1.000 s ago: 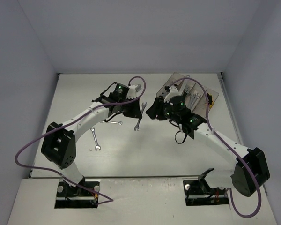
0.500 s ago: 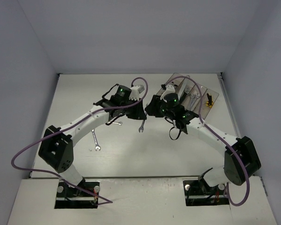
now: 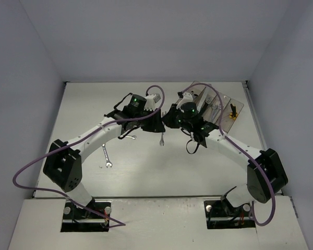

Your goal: Sort the tools into containers

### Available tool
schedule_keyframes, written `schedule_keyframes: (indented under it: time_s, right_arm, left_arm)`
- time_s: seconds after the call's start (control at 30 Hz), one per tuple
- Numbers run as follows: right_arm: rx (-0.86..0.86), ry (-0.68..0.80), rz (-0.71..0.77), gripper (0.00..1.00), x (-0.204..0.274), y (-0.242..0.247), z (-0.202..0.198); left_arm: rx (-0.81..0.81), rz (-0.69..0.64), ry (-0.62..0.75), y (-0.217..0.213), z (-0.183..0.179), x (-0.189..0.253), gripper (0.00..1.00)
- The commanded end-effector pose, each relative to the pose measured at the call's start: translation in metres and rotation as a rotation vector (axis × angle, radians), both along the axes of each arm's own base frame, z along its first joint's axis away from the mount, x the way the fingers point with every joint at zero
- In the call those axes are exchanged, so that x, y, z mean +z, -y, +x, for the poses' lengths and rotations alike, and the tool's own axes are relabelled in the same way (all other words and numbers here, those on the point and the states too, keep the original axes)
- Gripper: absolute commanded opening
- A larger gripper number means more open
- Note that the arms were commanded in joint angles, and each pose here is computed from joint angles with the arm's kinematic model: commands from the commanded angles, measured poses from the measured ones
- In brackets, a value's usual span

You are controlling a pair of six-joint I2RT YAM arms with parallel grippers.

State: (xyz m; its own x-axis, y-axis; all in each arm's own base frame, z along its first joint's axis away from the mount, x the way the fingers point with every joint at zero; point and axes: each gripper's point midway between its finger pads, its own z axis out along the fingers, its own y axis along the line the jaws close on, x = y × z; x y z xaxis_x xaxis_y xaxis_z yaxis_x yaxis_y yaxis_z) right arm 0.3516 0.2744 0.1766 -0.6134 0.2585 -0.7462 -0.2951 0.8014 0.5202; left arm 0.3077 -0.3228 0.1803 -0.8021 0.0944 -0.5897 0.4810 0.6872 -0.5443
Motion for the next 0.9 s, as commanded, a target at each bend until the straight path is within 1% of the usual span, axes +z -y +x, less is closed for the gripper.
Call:
schedule_keyframes:
  time_s: [0.0, 0.03, 0.07, 0.13, 0.23, 0.37, 0.4, 0.5, 0.6, 0.67, 0.7, 0.83, 0.87]
  right_arm:
    - [-0.098, 0.125, 0.023, 0.0, 0.038, 0.027, 0.03]
    - [-0.126, 0.127, 0.024, 0.0, 0.04, 0.04, 0.037]
    - [-0.161, 0.128, 0.026, 0.0, 0.042, 0.056, 0.045]
    - [-0.206, 0.135, 0.035, 0.0, 0.049, 0.083, 0.058]
    - [-0.281, 0.151, 0.018, 0.0, 0.059, 0.123, 0.076]
    - [-0.437, 0.136, 0.017, 0.0, 0.065, 0.198, 0.112]
    - [-0.475, 0.124, 0.025, 0.0, 0.062, 0.219, 0.124]
    - [-0.544, 0.097, 0.03, 0.0, 0.052, 0.256, 0.149]
    - [-0.582, 0.074, 0.012, 0.0, 0.037, 0.275, 0.172]
    - [-0.602, 0.039, -0.003, 0.0, 0.016, 0.285, 0.185]
    - [-0.609, 0.041, -0.007, 0.0, 0.016, 0.288, 0.189]
    - [-0.634, -0.021, -0.044, 0.0, -0.022, 0.3, 0.202]
    - [-0.636, -0.034, -0.049, 0.02, -0.029, 0.302, 0.203]
  left_arm:
    - [0.019, -0.021, 0.109, 0.0, 0.01, 0.035, 0.5]
    - [0.044, 0.006, 0.119, -0.006, 0.013, 0.033, 0.59]
    - [0.076, 0.04, 0.13, -0.013, 0.017, 0.03, 0.66]
    - [0.131, 0.1, 0.142, -0.031, 0.018, 0.029, 0.7]
    - [0.218, 0.173, 0.156, -0.059, 0.017, 0.028, 0.72]
    - [0.358, 0.276, 0.192, -0.109, 0.01, 0.029, 0.77]
    - [0.399, 0.32, 0.185, -0.124, 0.006, 0.019, 0.78]
    - [0.521, 0.31, 0.184, -0.171, -0.009, 0.024, 0.8]
    - [0.603, 0.312, 0.153, -0.204, -0.023, 0.015, 0.81]
    - [0.65, 0.336, 0.127, -0.222, -0.032, 0.007, 0.81]
    - [0.671, 0.346, 0.119, -0.229, -0.035, 0.002, 0.81]
    - [0.703, 0.398, 0.062, -0.243, -0.044, -0.015, 0.83]
    - [0.713, 0.406, 0.051, -0.245, -0.045, -0.019, 0.83]
